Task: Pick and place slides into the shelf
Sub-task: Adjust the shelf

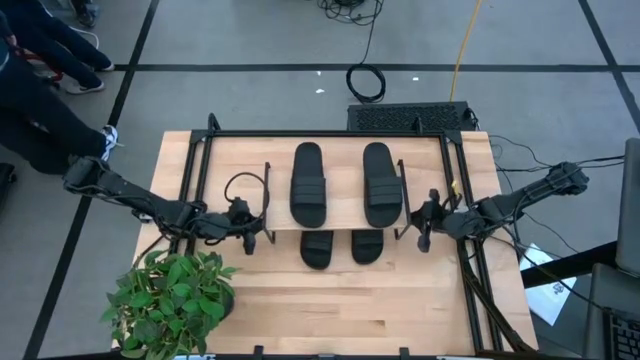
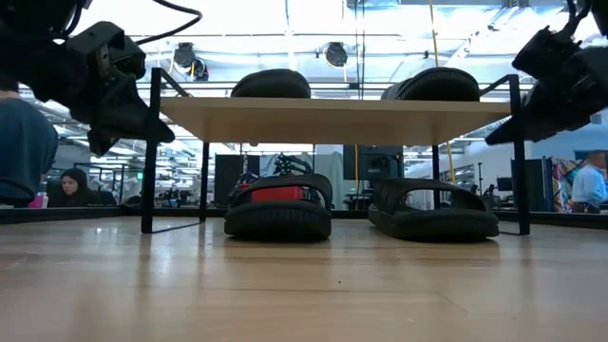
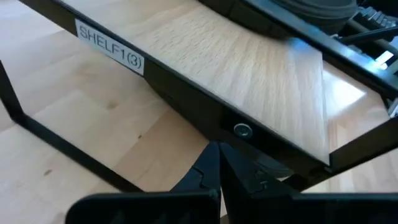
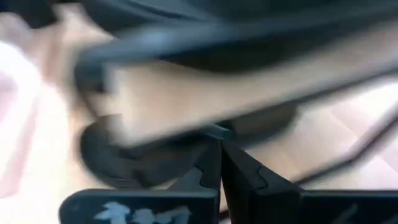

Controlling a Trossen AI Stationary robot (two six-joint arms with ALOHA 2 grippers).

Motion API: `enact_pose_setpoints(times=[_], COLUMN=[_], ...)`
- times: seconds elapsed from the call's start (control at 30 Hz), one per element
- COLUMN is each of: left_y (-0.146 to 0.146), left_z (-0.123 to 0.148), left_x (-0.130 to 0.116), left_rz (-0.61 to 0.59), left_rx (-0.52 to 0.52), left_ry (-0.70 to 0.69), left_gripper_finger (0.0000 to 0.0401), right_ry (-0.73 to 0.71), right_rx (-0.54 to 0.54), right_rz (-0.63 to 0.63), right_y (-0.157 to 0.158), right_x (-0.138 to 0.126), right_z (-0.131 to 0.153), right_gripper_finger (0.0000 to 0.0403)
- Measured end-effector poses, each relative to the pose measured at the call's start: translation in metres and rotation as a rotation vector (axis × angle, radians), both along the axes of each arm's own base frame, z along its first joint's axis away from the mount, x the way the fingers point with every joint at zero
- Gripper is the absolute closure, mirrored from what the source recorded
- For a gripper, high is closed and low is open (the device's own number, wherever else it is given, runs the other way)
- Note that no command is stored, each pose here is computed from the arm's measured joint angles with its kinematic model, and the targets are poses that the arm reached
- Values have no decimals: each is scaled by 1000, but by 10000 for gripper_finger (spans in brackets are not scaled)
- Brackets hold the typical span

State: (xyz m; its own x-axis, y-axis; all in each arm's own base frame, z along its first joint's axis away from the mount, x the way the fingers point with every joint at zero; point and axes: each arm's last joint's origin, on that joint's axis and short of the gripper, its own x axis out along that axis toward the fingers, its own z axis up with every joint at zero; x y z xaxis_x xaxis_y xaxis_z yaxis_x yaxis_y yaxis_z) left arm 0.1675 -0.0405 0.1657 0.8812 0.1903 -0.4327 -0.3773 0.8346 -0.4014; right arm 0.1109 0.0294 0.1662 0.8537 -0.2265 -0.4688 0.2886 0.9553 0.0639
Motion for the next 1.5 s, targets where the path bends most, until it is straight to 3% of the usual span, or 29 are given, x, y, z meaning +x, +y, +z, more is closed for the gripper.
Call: enact_pose_setpoints(times=[0.23,0.4,0.53,0.67,0.87,1.03,1.27,1.5], left_y=[-2,-3,-2,-1,4,5,-22,-44], left_z=[-4,-9,-12,-10,6,21,42,35], left_x=[-3,-9,-14,-17,-25,-34,-33,-30], left_rz=[16,91,157,200,236,201,-224,-368], left_rx=[25,97,174,242,317,374,505,586], left_ry=[37,85,118,103,31,-34,-205,-212], left_gripper_finger=[401,401,401,401,401,401,401,401], right_ry=[82,52,-25,-92,-154,-199,-267,-261], right_rx=[-11,-59,-100,-206,-295,-323,-225,-197], right_rz=[-298,-448,-468,-444,-426,-365,58,261], right_y=[-11,-17,-16,-14,-15,-16,6,33], right_x=[-15,-21,-16,-9,-9,-14,-12,-19], right_z=[-14,-17,-11,1,35,68,86,82], right_gripper_finger=[403,403,403,403,403,403,403,403])
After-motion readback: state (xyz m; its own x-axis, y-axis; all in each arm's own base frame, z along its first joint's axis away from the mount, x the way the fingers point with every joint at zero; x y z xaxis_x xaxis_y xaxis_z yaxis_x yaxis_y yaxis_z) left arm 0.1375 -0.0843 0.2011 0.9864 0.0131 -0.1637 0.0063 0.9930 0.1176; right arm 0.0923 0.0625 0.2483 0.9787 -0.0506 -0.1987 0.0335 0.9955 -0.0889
